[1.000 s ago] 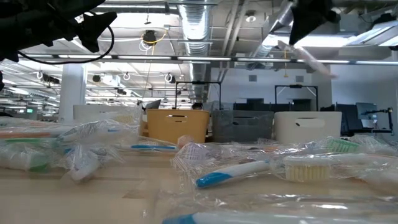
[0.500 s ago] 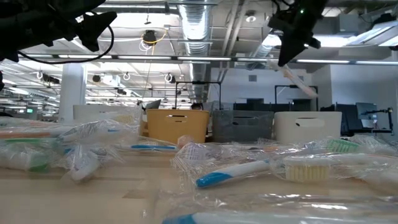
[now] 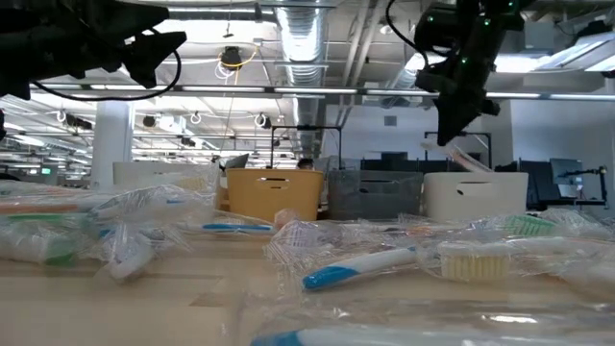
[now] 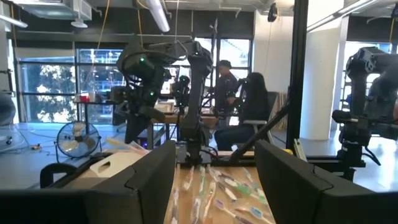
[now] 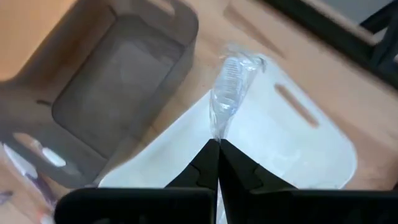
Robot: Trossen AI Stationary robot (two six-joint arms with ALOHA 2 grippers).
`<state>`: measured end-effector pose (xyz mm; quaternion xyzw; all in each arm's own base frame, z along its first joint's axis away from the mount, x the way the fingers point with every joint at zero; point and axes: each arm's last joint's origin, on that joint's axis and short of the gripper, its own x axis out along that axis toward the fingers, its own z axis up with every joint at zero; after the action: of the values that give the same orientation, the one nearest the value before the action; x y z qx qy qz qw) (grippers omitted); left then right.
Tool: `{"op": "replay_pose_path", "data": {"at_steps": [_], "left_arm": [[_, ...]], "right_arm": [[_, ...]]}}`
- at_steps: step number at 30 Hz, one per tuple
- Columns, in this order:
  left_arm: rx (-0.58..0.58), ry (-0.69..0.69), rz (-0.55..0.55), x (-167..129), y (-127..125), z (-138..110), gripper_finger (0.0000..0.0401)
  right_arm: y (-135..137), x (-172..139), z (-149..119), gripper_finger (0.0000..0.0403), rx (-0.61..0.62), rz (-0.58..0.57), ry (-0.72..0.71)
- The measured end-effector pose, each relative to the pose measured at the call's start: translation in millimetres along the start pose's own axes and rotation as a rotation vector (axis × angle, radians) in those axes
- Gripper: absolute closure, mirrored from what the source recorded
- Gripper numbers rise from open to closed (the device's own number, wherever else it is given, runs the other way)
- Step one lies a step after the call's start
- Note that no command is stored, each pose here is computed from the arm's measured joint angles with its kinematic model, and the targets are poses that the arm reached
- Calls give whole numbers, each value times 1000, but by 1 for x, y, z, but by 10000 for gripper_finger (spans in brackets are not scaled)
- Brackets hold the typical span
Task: Pick & Place Toothbrushes
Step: Put the orange toothbrush into the right white bin
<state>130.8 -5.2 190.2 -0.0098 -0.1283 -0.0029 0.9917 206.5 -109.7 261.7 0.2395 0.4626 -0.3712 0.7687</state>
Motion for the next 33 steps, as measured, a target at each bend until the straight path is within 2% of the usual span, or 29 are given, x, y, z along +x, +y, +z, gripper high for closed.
{"op": "replay_pose_path", "data": {"at_steps": [13,33], "left_arm": [[-8,-1,0,0,0,0,188],[9,-17,0,0,0,2,188]], "right_arm": [[-7,24,-20,403,34,-30,70],[-16,51,-32,403,92,59,54]]}}
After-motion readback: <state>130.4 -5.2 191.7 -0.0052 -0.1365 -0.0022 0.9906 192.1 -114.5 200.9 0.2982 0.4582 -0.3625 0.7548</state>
